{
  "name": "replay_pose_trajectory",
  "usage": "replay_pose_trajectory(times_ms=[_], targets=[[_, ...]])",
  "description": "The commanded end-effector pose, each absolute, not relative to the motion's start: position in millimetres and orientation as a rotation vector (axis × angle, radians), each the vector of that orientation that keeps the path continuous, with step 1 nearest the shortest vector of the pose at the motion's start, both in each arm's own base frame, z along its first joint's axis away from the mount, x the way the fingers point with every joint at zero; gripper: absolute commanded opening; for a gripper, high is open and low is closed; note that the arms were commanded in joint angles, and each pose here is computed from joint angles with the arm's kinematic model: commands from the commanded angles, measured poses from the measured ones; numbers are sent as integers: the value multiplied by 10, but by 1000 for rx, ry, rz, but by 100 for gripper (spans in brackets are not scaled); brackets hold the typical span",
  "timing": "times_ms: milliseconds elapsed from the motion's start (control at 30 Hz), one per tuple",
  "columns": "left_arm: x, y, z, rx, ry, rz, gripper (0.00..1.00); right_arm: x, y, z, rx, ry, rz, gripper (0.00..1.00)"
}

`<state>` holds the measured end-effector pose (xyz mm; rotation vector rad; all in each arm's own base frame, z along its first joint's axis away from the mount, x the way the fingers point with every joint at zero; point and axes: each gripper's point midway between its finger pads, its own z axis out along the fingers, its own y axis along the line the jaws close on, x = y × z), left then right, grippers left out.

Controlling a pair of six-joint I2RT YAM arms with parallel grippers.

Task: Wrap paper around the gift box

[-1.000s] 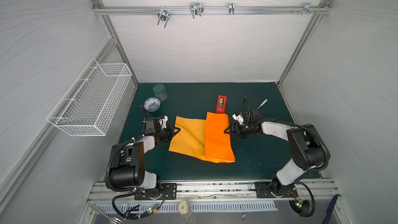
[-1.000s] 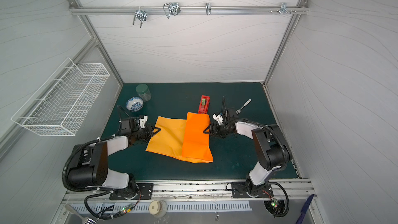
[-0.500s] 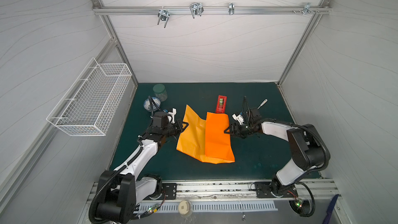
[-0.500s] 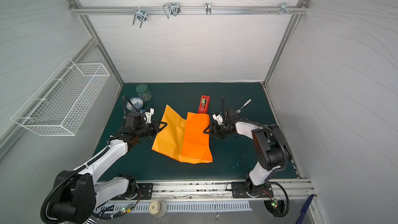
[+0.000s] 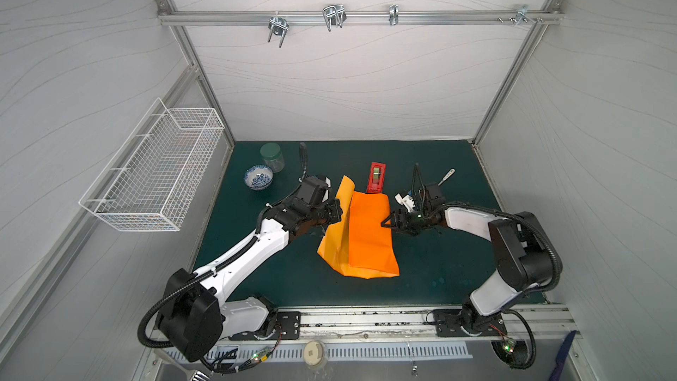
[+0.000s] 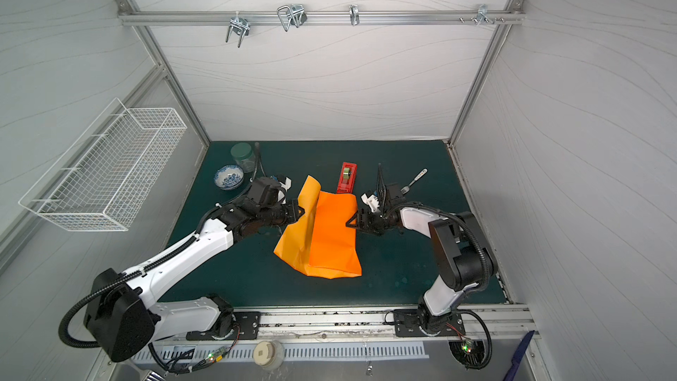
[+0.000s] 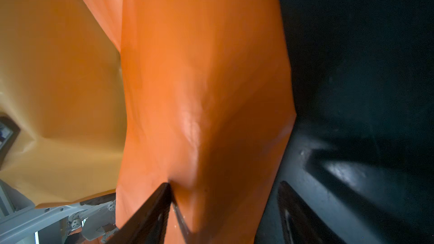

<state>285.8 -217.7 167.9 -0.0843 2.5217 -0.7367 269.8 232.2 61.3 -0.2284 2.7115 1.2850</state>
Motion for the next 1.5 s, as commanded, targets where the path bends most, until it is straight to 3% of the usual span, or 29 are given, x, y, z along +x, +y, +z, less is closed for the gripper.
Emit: replay_pose_trajectory(times_ms=[0, 700, 1167, 1467], targets=[[2868, -2172, 1669, -90, 2549, -569, 0, 2438, 2107, 232, -148, 2907, 1101, 72], [2816, -2557, 1715, 157, 2543, -162, 4, 2432, 2127, 238, -160, 2906, 1102, 71], [2677, -3033, 1565, 270, 2611, -214, 12, 2431, 2120, 225, -160, 2911, 1093, 71], [2643, -3282, 1399, 274, 2669, -329, 6, 2421, 2129, 213, -159, 2915, 1098, 71]])
